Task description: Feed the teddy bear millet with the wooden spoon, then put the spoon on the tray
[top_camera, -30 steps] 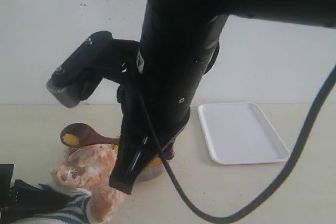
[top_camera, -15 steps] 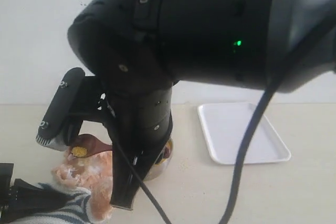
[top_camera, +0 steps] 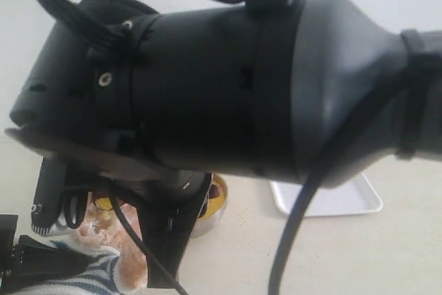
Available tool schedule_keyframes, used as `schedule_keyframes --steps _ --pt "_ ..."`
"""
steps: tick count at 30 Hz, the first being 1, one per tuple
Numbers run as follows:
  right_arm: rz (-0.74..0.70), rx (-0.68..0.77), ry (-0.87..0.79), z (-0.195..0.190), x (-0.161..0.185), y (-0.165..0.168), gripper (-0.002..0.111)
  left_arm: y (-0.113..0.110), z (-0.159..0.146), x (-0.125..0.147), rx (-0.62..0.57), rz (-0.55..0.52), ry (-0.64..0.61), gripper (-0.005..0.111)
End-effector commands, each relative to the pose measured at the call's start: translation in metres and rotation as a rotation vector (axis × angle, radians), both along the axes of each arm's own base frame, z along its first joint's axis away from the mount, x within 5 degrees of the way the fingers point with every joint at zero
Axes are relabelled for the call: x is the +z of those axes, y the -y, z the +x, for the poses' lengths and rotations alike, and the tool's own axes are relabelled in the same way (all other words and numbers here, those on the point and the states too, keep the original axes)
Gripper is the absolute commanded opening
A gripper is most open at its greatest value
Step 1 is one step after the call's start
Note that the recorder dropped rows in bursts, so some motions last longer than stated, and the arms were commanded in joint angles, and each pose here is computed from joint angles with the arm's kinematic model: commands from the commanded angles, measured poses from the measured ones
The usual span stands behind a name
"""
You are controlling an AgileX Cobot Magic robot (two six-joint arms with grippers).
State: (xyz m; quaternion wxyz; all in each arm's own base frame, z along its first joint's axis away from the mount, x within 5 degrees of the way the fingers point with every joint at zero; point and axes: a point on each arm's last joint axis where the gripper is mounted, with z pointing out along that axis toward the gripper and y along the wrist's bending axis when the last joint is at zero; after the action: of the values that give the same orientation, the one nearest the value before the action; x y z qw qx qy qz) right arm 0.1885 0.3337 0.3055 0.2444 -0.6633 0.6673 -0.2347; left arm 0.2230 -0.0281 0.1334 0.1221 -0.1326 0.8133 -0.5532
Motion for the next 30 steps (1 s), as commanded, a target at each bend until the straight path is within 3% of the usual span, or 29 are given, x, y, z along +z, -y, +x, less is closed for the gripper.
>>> schedule_keyframes --steps 1,23,30 --pt "-0.02 0.017 0.048 0.0 0.003 -0.001 0.0 0.001 0.0 0.004 0.002 -0.035 0.015 0.004" --pt "-0.087 0.054 0.05 0.002 -0.01 -0.006 0.0 0.001 0.002 0.004 0.017 -0.04 0.018 0.004" --pt "-0.164 0.102 0.202 -0.012 -0.019 -0.011 0.0 0.001 0.002 0.005 0.023 -0.042 0.019 0.004"
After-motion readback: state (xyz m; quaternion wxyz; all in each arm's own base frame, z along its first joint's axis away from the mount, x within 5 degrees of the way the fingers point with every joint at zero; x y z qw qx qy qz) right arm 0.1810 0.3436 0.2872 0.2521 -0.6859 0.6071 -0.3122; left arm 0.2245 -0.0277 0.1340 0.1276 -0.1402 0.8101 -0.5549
